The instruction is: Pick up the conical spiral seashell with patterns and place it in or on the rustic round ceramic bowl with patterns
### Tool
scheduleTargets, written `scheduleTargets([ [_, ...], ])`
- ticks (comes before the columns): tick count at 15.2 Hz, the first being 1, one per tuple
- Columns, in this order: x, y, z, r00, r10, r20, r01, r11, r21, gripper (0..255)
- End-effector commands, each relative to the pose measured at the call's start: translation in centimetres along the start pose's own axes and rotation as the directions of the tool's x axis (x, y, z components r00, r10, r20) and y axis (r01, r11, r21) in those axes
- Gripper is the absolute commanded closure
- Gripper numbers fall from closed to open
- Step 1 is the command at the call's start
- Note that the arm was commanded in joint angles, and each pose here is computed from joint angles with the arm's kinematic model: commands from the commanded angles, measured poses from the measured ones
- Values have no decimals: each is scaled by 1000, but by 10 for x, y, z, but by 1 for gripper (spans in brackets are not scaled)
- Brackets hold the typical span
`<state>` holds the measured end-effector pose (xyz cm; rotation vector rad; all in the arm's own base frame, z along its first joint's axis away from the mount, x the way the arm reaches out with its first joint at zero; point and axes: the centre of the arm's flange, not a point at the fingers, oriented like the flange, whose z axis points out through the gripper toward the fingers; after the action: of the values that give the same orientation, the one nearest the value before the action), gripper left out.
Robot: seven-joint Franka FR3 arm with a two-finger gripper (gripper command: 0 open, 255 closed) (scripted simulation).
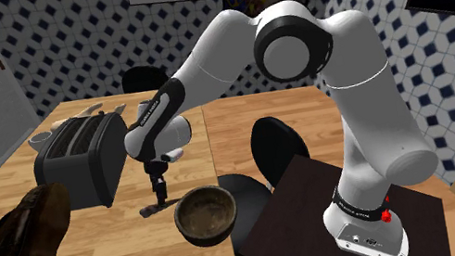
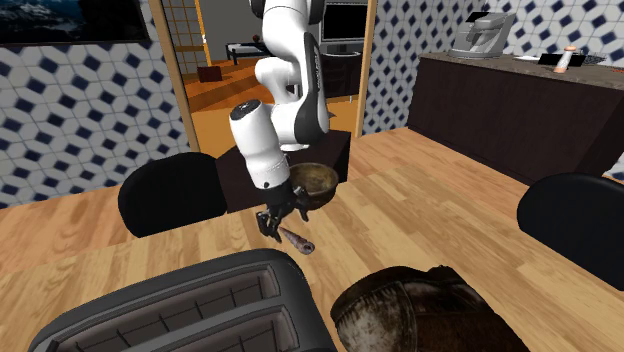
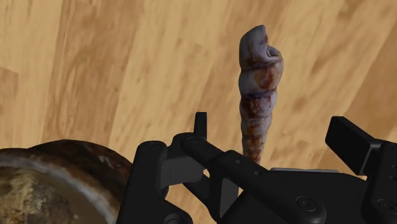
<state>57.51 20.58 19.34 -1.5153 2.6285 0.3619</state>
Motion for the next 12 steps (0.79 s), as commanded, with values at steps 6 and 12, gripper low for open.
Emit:
scheduleTargets([
  [6, 0, 1, 28, 1000, 16, -7, -16, 1000, 9, 0],
  [12, 0, 1, 28, 1000, 16, -7, -16, 1000, 9, 0],
])
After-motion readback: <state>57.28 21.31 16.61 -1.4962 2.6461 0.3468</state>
